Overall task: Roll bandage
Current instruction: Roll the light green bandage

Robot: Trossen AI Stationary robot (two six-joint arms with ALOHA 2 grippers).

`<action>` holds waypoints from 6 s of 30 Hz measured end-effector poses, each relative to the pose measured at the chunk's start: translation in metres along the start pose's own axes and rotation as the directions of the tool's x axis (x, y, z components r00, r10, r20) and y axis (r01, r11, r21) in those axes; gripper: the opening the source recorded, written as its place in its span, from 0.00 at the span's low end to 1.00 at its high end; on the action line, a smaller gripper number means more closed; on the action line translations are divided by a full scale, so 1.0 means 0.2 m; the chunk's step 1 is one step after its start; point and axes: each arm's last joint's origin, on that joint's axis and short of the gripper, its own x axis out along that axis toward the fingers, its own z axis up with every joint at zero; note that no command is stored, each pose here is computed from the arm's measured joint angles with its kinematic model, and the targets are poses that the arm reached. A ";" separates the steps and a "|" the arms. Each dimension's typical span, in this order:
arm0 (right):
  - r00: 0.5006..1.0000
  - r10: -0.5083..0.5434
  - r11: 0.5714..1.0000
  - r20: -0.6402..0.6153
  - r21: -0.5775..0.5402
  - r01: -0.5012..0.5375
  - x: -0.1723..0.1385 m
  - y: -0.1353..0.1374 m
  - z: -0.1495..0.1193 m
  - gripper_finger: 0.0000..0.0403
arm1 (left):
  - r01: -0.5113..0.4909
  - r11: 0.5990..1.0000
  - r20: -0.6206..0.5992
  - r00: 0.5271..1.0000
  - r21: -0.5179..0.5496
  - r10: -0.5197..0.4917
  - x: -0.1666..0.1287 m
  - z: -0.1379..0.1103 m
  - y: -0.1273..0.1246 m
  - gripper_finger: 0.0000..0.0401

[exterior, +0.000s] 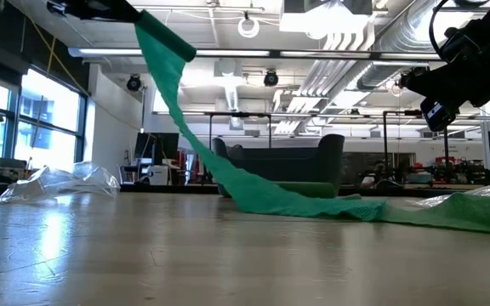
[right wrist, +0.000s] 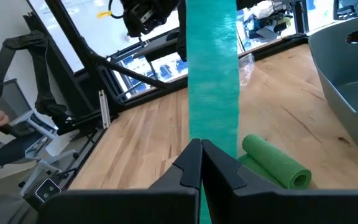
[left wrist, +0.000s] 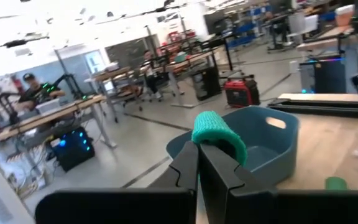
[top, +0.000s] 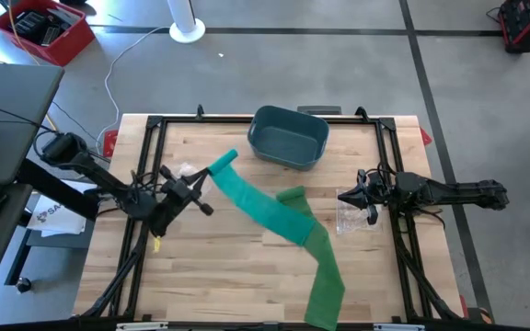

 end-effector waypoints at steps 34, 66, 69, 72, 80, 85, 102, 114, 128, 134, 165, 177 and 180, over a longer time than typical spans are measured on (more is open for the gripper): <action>0.964 -0.129 0.978 0.232 0.190 0.085 0.00 0.00 0.09 0.00 | 0.522 0.853 0.438 0.769 -0.007 -0.467 -0.16 0.46 -0.02 0.00; 0.984 0.167 0.705 -0.058 -0.691 -0.160 0.77 0.52 1.02 0.44 | 0.590 0.795 0.320 0.733 0.141 -0.601 -0.38 0.43 -0.05 0.00; 0.964 0.240 0.690 -0.117 -0.677 -0.254 0.82 0.54 1.10 0.49 | 0.636 0.765 0.327 0.704 0.106 -0.631 -0.38 0.38 -0.06 0.00; 0.928 0.316 0.666 -0.197 -0.651 -0.365 0.90 0.55 1.03 0.50 | 0.654 0.754 0.320 0.703 0.059 -0.635 -0.38 0.35 -0.07 0.00; 0.945 0.303 0.662 -0.122 -0.686 -0.301 1.14 0.61 0.86 0.51 | 0.665 0.746 0.319 0.703 0.020 -0.635 -0.38 0.34 -0.07 0.00; 0.967 0.241 0.690 -0.077 -0.687 -0.227 1.15 0.63 0.86 0.51 | 0.667 0.745 0.322 0.702 0.017 -0.635 -0.38 0.34 -0.07 0.00; 0.981 0.190 0.685 0.025 -0.719 -0.115 1.20 0.77 0.75 0.46 | 0.665 0.746 0.330 0.699 0.028 -0.635 -0.36 0.35 -0.08 0.00; 0.979 0.204 0.681 -0.018 -0.716 -0.155 1.17 0.75 0.78 0.35 | 0.671 0.740 0.330 0.691 0.039 -0.644 -0.36 0.34 -0.08 0.00; 0.959 0.283 0.668 -0.010 -0.715 -0.205 1.18 0.77 0.79 0.35 | 0.689 0.724 0.349 0.672 0.028 -0.653 -0.32 0.35 -0.09 0.00; 0.960 0.280 0.667 -0.019 -0.715 -0.208 1.18 0.77 0.78 0.35 | 0.692 0.721 0.360 0.665 0.034 -0.655 -0.28 0.35 -0.10 0.00; 0.984 0.176 0.686 -0.010 -0.716 -0.130 1.18 0.74 0.78 0.01 | 0.701 0.710 0.335 0.654 0.069 -0.678 -0.16 0.31 -0.18 0.33; 0.989 0.145 0.738 0.001 -0.666 -0.108 1.19 0.69 0.80 0.00 | 0.538 0.821 0.266 0.777 0.188 -0.570 -0.18 0.38 -0.27 0.30; 0.989 0.146 0.734 0.000 -0.670 -0.108 1.19 0.69 0.80 0.00 | 0.532 0.827 0.264 0.784 0.182 -0.562 -0.19 0.39 -0.27 0.25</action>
